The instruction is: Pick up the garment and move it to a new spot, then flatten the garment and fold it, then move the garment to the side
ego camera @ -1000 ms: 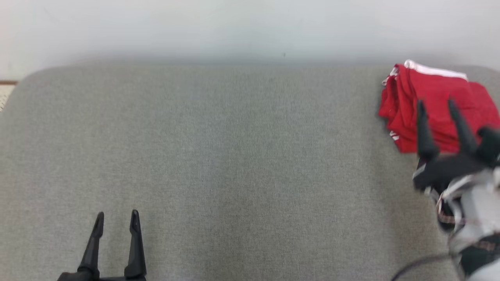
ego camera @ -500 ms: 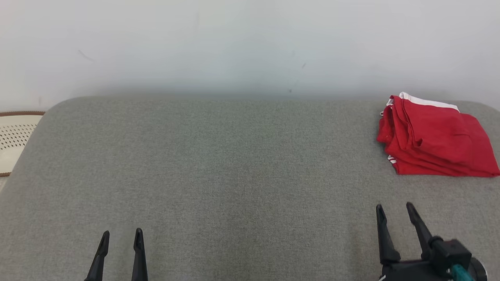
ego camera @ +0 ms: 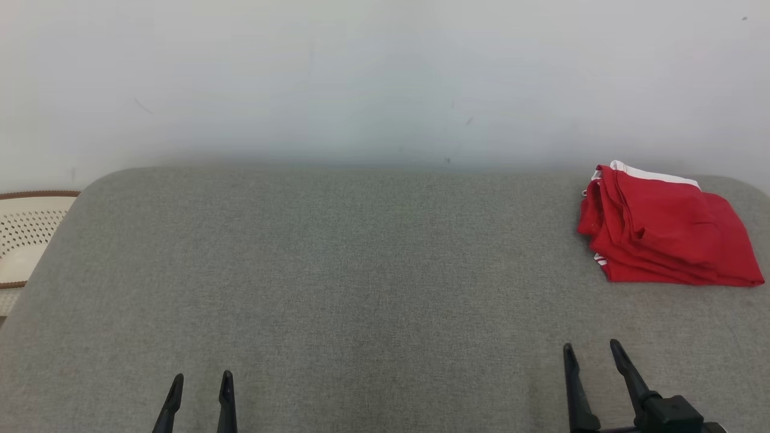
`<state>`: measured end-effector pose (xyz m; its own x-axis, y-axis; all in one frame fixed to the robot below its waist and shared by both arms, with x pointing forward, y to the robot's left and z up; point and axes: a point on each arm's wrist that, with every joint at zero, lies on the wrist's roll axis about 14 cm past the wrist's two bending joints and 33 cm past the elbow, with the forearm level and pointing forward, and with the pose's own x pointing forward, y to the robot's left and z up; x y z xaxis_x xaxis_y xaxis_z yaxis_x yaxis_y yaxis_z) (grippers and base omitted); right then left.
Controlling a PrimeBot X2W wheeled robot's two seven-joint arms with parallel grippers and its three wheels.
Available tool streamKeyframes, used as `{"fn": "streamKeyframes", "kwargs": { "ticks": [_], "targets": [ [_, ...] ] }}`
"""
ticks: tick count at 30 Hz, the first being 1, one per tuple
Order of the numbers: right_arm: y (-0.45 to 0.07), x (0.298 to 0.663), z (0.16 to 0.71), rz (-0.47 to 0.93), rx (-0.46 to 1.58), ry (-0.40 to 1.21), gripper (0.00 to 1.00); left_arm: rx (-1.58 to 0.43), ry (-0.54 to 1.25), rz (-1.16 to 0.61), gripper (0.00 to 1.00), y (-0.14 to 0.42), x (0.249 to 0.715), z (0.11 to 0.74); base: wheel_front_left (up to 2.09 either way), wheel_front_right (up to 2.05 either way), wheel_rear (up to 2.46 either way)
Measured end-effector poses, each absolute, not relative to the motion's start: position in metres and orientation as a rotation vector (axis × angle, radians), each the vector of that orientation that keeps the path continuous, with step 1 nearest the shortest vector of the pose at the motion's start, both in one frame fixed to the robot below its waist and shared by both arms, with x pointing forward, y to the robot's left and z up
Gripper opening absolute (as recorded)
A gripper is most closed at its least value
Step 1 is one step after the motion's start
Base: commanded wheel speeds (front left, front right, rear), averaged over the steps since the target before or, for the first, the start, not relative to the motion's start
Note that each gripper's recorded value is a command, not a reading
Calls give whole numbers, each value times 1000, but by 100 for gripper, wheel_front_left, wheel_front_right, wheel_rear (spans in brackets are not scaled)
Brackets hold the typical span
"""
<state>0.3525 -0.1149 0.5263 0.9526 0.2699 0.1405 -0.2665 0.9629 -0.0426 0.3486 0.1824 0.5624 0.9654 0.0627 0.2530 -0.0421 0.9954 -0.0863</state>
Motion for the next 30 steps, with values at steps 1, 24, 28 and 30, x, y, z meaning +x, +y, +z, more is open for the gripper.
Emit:
{"fn": "streamKeyframes", "kwargs": {
  "ticks": [1, 24, 28, 30],
  "targets": [
    [-113, 352, 527, 278, -24, -148, 100, -80, -258, 53, 100, 182, 348, 562, 0, 0, 0],
    [-111, 351, 527, 278, 15, -147, 100, -80, -242, 49, 100, 181, 350, 557, 0, 0, 0],
    [-110, 351, 526, 280, 17, -143, 100, -81, -241, 36, 100, 179, 350, 557, 0, 0, 0],
    [-110, 351, 522, 280, 17, -131, 0, -83, -233, 33, 0, 179, 350, 554, 0, 0, 0]
  ]
}}
